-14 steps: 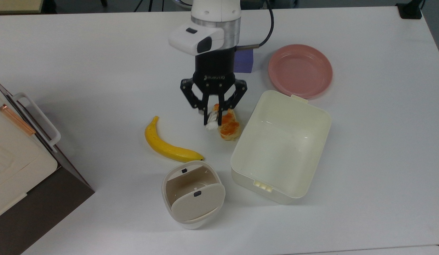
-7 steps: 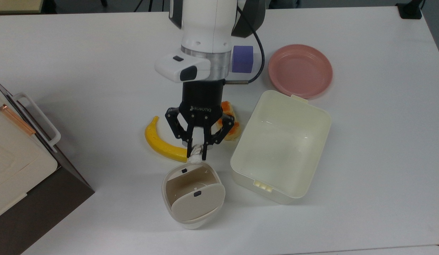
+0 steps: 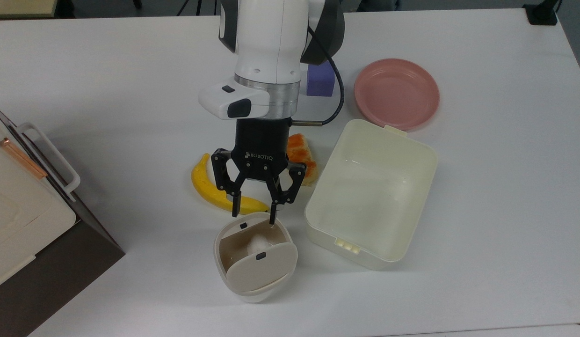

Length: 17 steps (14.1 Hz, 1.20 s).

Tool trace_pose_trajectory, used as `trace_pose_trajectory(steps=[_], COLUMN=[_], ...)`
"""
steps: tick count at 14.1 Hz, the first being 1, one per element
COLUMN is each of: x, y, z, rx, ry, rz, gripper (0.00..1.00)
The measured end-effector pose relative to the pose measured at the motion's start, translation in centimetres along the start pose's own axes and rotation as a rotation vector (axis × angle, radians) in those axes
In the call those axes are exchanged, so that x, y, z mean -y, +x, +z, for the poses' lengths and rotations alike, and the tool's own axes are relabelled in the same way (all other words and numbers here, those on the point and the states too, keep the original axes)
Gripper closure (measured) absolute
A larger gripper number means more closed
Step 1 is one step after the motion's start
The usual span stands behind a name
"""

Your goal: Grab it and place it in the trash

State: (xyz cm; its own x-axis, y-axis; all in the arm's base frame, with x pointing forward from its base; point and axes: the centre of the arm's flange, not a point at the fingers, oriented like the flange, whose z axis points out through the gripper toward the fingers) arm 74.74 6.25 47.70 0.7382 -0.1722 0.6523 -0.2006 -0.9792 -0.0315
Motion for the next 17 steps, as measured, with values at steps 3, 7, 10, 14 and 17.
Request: trace_pose_trajectory(steps=[3,7,10,14,17], x=[0.1,-0.3,-1.5,-2.3,-3.2], y=[0.5,1.9,1.2,-2.2,-3.6], z=[-0.5,-3.2,-5.7,-9.8,-14.9], rx=[-0.013,-0.042,0.08,0.437,0.633], ry=[0.004,0.011,-0.045,-0.036,0.015], rz=[0.02,0.046,0.055,-0.018,-0.127], gripper=[0.06,0.0,0.0,0.0,0.0])
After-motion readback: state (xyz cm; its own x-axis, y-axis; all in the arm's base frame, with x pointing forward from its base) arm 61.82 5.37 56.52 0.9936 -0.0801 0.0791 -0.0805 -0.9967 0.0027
